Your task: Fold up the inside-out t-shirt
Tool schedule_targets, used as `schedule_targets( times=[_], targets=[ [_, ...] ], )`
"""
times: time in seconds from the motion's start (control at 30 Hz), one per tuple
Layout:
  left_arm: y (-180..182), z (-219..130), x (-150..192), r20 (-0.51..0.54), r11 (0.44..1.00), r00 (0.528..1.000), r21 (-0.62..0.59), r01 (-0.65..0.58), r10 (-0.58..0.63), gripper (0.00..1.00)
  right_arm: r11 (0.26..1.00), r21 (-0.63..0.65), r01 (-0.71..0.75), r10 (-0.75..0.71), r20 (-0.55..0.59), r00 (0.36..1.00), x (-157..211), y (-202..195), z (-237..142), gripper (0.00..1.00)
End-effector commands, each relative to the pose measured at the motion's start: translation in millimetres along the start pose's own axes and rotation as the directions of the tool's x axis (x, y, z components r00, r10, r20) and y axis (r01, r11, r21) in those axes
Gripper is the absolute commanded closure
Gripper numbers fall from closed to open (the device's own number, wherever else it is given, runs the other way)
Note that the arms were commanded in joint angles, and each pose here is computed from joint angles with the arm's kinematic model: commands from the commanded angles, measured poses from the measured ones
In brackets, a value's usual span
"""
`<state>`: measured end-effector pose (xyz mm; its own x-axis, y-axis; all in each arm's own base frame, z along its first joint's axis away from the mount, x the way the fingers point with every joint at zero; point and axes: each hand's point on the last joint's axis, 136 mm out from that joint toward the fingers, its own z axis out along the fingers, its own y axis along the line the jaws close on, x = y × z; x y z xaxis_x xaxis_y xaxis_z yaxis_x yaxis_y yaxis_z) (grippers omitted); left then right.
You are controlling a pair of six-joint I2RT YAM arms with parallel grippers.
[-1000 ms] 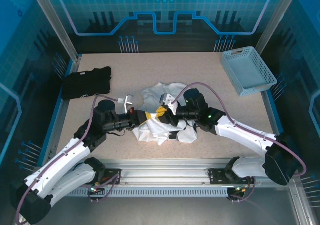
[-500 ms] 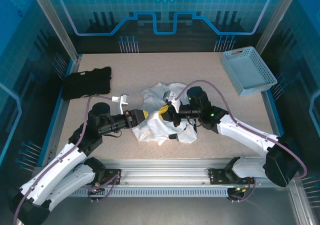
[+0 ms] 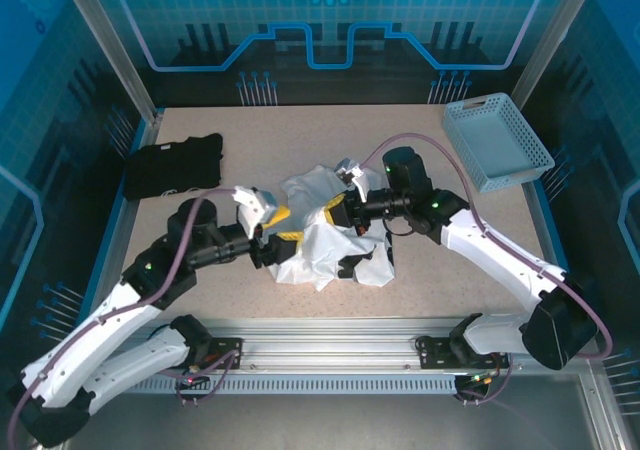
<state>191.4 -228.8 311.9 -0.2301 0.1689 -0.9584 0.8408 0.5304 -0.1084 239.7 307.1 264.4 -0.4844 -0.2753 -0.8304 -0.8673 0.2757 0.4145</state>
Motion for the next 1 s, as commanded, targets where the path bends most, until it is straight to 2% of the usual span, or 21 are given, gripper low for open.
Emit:
schedule_targets(
  times=[0.0, 0.13, 0.3, 0.6, 0.7, 0.8, 0.97],
  targets=[
    [2, 14, 12, -0.095, 0.962, 0.958, -0.018, -0.274, 0.271, 0.35, 0.995, -0.054, -0.08, 0.08, -0.015, 0.997, -5, 5, -2, 1.0],
    [11, 34, 20, -0.135, 0.94, 0.935, -0.05, -0.338, 0.329, 0.34, 0.992, -0.059, -0.108, 0.107, -0.024, 0.994, -4, 1, 1, 1.0],
    [25, 47, 21, -0.123, 0.917, 0.923, -0.123, -0.379, 0.365, 0.34, 0.99, -0.072, -0.122, 0.12, -0.029, 0.992, -2, -2, 3, 1.0],
    [30, 63, 42, -0.177, 0.905, 0.902, -0.096, -0.415, 0.395, 0.37, 0.989, -0.063, -0.131, 0.13, -0.019, 0.991, -6, -3, 3, 1.0],
    [32, 65, 48, -0.199, 0.902, 0.896, -0.094, -0.421, 0.398, 0.41, 0.99, -0.058, -0.132, 0.131, -0.019, 0.991, -5, -3, 2, 1.0],
    [35, 65, 49, -0.211, 0.899, 0.893, -0.106, -0.425, 0.397, 0.49, 0.99, -0.052, -0.127, 0.127, -0.016, 0.992, -5, -2, 0, 1.0],
    [37, 64, 49, -0.224, 0.901, 0.894, -0.111, -0.42, 0.389, 0.67, 0.991, -0.045, -0.126, 0.125, -0.02, 0.992, -4, -3, 0, 1.0]
  ],
)
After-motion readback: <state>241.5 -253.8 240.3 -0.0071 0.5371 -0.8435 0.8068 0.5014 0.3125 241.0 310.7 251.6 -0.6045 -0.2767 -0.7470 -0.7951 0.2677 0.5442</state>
